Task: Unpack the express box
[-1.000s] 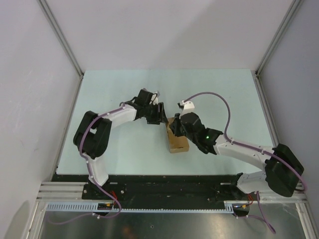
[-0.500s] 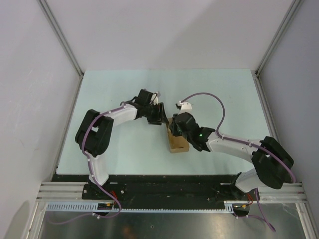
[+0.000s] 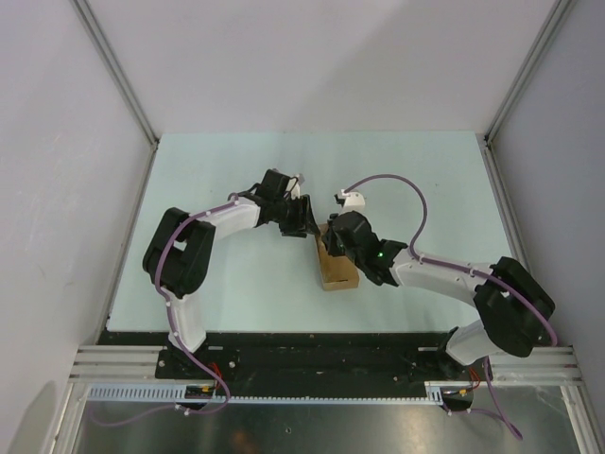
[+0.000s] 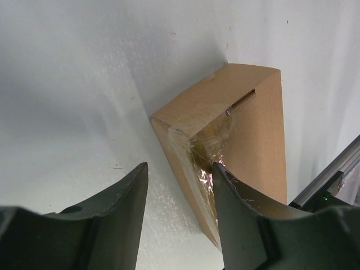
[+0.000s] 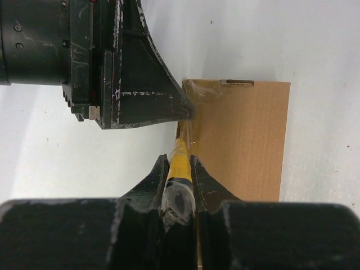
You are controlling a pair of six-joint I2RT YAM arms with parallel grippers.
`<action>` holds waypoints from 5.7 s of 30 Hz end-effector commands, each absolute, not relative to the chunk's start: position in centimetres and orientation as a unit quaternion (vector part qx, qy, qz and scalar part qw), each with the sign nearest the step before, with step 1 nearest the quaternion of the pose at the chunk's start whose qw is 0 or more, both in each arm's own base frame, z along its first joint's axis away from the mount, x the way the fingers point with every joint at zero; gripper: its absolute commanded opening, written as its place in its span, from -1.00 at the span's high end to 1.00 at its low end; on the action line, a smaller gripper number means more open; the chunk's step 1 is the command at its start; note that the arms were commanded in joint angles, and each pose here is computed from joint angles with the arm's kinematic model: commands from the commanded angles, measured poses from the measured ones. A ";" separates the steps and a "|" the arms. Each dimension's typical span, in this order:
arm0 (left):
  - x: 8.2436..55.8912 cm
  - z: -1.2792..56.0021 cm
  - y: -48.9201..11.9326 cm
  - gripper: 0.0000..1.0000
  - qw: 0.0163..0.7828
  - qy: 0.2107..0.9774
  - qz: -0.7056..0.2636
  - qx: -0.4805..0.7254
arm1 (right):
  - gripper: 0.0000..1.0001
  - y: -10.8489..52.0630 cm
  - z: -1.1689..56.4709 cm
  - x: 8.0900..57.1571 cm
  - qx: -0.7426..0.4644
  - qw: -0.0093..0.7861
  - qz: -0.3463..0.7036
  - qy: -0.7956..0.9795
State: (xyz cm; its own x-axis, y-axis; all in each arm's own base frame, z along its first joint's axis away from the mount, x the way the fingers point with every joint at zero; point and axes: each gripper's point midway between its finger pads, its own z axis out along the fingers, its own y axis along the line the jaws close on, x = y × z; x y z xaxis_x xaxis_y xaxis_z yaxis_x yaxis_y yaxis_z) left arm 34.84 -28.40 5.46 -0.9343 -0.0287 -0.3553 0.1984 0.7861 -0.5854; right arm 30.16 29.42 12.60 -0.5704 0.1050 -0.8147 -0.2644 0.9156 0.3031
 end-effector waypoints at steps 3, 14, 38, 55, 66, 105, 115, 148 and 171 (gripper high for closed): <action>35.0 4.9 -28.1 -0.05 0.170 0.931 -0.322 0.035 | 1.00 30.9 13.6 31.4 -0.051 0.478 0.211 0.851; 34.4 4.4 -28.2 0.19 0.143 0.934 -0.326 -0.018 | 1.00 30.7 13.4 29.2 -0.060 0.465 0.191 0.862; 34.8 2.8 -26.1 0.36 0.152 0.944 -0.267 -0.125 | 1.00 27.7 12.2 20.3 -0.117 0.419 0.098 0.895; 35.6 2.3 -26.2 0.42 0.161 0.947 -0.256 -0.110 | 1.00 27.4 10.6 16.8 -0.167 0.381 0.089 0.905; 35.8 2.0 -26.2 0.43 0.158 0.948 -0.255 -0.107 | 1.00 25.5 9.9 14.6 -0.173 0.388 0.077 0.902; 37.7 12.2 -30.3 -0.23 0.271 0.894 -0.337 0.115 | 1.00 29.0 18.0 22.7 -0.225 0.477 0.141 0.838; 38.9 11.7 -31.0 -0.24 0.273 0.893 -0.337 0.122 | 1.00 28.4 20.2 23.8 -0.186 0.545 0.094 0.812; 38.8 5.1 -41.3 -0.06 0.217 0.833 -0.408 0.304 | 1.00 26.4 9.9 23.6 -0.167 0.450 0.064 0.875; 31.0 3.7 -34.6 0.11 0.170 0.867 -0.366 0.291 | 1.00 16.3 9.9 27.3 -0.009 0.474 0.020 0.880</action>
